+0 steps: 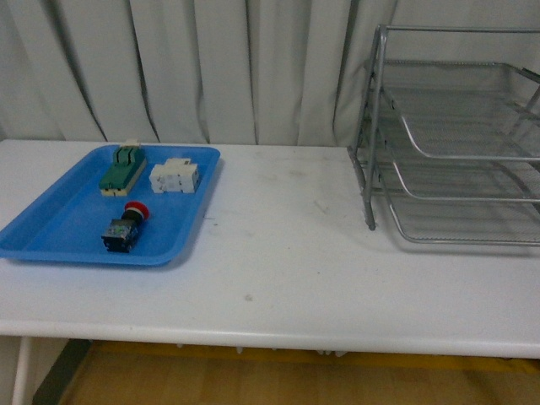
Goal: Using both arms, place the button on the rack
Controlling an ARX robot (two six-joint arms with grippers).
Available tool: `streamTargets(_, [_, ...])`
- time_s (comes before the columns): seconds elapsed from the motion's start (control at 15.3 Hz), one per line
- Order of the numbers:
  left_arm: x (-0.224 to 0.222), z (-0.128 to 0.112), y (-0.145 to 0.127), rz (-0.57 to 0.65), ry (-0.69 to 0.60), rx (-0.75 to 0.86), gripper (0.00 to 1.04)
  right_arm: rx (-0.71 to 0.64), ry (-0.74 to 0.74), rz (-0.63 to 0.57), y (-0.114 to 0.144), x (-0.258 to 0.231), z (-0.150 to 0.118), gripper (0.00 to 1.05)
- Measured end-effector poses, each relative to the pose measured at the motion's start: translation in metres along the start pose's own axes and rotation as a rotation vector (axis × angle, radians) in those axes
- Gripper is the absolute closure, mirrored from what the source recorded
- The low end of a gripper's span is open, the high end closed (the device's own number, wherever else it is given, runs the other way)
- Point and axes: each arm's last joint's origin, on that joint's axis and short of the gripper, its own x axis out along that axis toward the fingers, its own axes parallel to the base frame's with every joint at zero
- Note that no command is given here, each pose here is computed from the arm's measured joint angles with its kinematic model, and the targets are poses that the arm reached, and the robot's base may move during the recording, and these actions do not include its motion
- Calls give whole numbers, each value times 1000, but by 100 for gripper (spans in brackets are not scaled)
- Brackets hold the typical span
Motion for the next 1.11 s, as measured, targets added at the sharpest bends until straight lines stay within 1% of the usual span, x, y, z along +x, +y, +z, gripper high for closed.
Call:
streamTargets(0.85, [0,0,0,0,0,0,7,0,0,0,0,0,0,6])
streamTargets(0.92, [0,0,0,0,0,0,7,34,45,20,0,0,-1,6])
streamTargets(0.98, [0,0,0,0,0,0,7,226,189,125,6,5,5,6])
streamTargets(1.05, [0,0,0,0,0,0,7,425,165,167,12,15,27,6])
streamTargets(1.11, [0,0,0,0,0,0,7,610,86,199,15,25,47,6])
